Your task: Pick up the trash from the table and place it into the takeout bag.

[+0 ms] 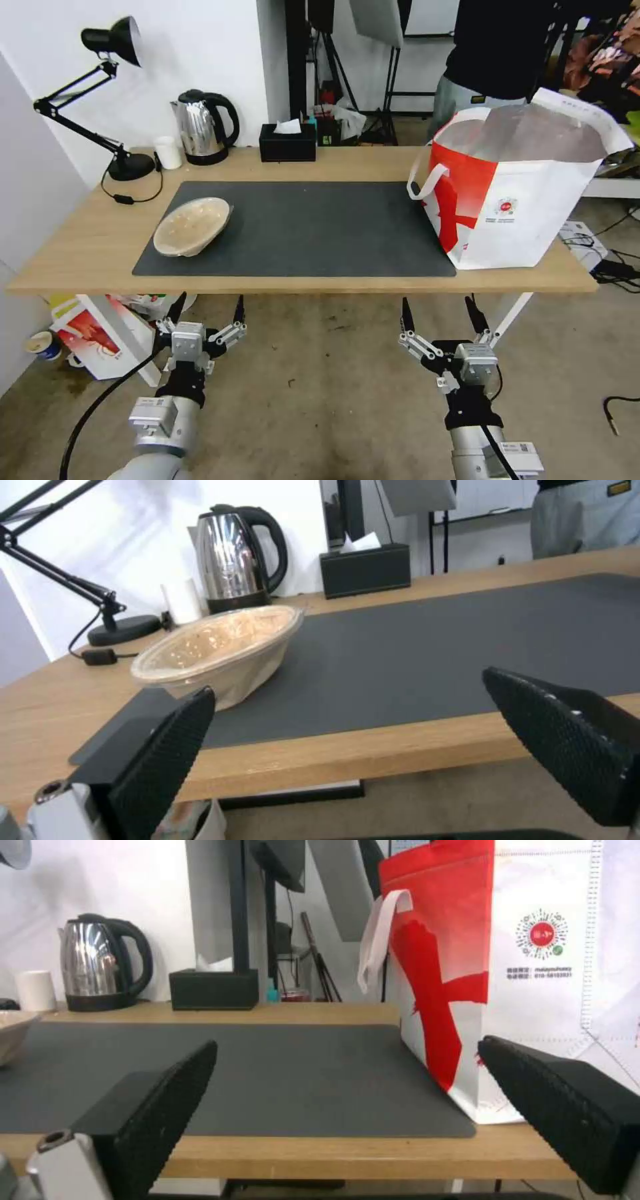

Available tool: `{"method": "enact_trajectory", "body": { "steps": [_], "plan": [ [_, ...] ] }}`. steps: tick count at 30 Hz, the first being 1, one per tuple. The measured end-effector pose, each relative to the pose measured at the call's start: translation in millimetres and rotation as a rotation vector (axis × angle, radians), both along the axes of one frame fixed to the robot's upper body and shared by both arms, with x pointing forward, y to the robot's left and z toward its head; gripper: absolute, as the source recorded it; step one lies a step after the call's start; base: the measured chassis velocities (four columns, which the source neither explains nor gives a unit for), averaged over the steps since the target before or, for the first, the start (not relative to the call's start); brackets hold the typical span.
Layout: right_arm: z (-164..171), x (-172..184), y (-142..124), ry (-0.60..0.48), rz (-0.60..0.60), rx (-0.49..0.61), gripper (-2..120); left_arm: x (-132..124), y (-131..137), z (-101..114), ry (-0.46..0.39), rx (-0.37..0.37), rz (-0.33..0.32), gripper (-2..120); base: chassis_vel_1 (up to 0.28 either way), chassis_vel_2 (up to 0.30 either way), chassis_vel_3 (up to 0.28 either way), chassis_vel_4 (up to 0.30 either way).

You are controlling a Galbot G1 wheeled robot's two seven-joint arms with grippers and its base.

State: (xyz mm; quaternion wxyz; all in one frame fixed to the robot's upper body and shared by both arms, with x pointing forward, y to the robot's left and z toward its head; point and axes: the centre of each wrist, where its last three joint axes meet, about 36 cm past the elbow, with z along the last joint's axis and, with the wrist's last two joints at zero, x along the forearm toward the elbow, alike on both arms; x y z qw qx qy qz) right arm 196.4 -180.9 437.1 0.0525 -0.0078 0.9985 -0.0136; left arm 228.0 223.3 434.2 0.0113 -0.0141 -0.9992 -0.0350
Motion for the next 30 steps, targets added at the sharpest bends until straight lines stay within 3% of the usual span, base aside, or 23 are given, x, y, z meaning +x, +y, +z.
{"method": "enact_trajectory", "body": {
  "steps": [30],
  "plan": [
    [0.0,0.1,0.0,0.000,-0.001,0.000,100,0.0,0.0,0.0,0.000,0.000,0.000,100,0.000,0.000,0.000,0.000]
  ]
}}
